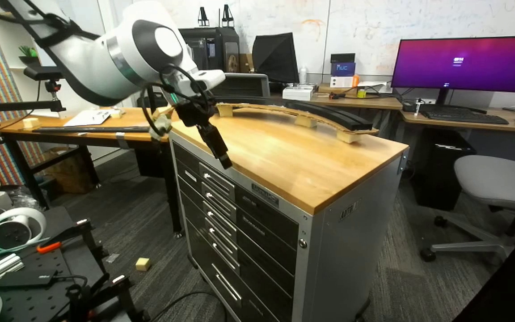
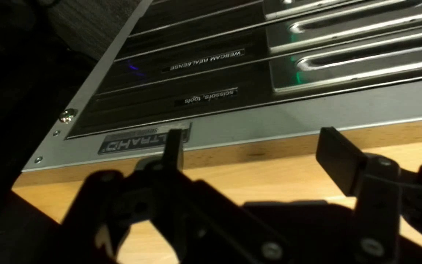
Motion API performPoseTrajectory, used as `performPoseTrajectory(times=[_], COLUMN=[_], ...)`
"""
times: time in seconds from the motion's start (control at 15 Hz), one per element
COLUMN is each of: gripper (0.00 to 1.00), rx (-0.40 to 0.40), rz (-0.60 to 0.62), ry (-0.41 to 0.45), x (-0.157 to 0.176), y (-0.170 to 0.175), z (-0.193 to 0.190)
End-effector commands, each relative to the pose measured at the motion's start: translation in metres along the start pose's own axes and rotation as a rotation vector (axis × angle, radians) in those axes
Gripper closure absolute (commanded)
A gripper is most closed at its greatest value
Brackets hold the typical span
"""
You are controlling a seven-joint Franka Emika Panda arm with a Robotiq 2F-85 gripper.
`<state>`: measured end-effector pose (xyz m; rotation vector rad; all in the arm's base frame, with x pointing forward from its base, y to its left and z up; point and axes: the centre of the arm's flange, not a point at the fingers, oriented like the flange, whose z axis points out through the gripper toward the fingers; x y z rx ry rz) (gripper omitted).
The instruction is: Put the screwdriver in the open drawer and then close the drawer
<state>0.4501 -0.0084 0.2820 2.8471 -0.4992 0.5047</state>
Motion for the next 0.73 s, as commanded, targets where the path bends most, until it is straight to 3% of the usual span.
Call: performPoseTrajectory(times=[0.0,0.27,0.4,0.47,0.67], gripper=[0.00,0.00,0.00,0.00,0.00], rx=[-0.007,-0.015,-0.013,-0.013,-0.020], rz=[-0.063,-0.104,-0.085,-0.094,-0.088], ry=[-0.160,-0.349,-0.360,-0.347,-0.343], x=[0.030,0.035,0.045,0.015,0.031], y=[-0.015,-0.036,-0.045,-0.043,-0.050], z=[-0.081,-0.120,-0.144,-0.095,-0.129])
